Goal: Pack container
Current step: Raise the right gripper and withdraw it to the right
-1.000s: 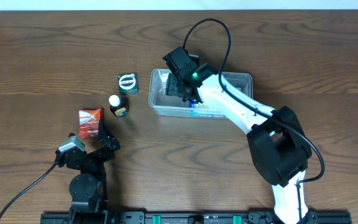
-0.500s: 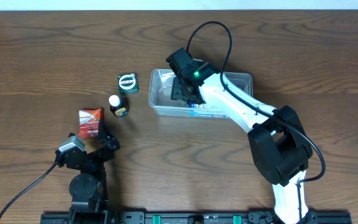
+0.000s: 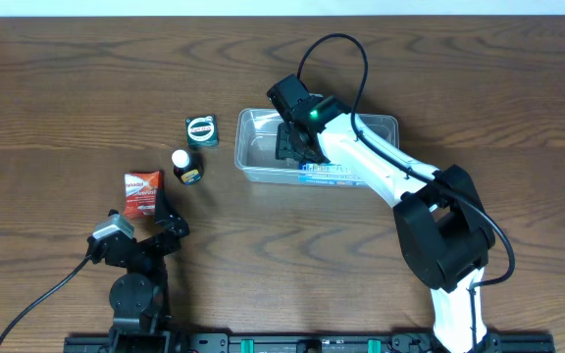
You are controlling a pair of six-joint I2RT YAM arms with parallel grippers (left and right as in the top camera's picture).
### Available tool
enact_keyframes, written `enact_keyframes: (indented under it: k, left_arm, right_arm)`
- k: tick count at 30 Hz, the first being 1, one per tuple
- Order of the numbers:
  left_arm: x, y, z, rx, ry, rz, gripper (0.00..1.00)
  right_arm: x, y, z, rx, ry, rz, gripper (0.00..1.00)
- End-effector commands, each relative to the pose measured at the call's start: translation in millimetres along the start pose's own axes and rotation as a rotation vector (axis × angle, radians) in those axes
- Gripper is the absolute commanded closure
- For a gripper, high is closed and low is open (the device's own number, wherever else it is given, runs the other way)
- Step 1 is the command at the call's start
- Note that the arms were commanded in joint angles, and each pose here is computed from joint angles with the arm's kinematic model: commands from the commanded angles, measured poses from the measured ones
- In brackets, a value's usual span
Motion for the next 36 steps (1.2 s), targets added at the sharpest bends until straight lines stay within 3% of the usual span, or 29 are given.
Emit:
enact_keyframes:
  k: [1, 8, 13, 18, 26, 36]
  left_arm:
    - [12.2, 8.6, 1.3, -0.033, 0.033, 0.032, 0.02]
    - [12.2, 8.6, 1.3, -0.033, 0.033, 0.032, 0.02]
    - [12.2, 8.6, 1.3, -0.033, 0.033, 0.032, 0.02]
    - [12.2, 8.6, 1.3, -0.033, 0.033, 0.032, 0.02]
    - [12.2, 8.6, 1.3, -0.033, 0.033, 0.032, 0.02]
    - [12.2, 8.6, 1.3, -0.033, 0.033, 0.032, 0.02]
  right_arm:
    - [-8.7, -1.3, -21.5, -0.014, -0.046, -0.055, 0.34]
    - [-24.5, -1.8, -109.4, -0.080, -0.207, -0.120, 0.26]
    - [-40.4, -42.8, -172.6, -0.021, -0.351, -0.057, 0.01]
    - [-54.7, -121.8, -215.6, 0.120, -0.441, 0.089, 0.01]
    - [-54.3, -218.2, -222.1, 0.258, -0.389, 0.297, 0.01]
    - [-48.3, -255.9, -224.5, 0.310, -0.362, 0.384, 0.01]
Point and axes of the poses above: each gripper's point midway between its finger pads, its own z axis out along the fingers, its own y axis along the line the jaws close on, x = y × z, the point moved 4 cm from there along -z, back along the fingers, and after that the axes turned 6 degrees about -z, right-handed, at the moved point
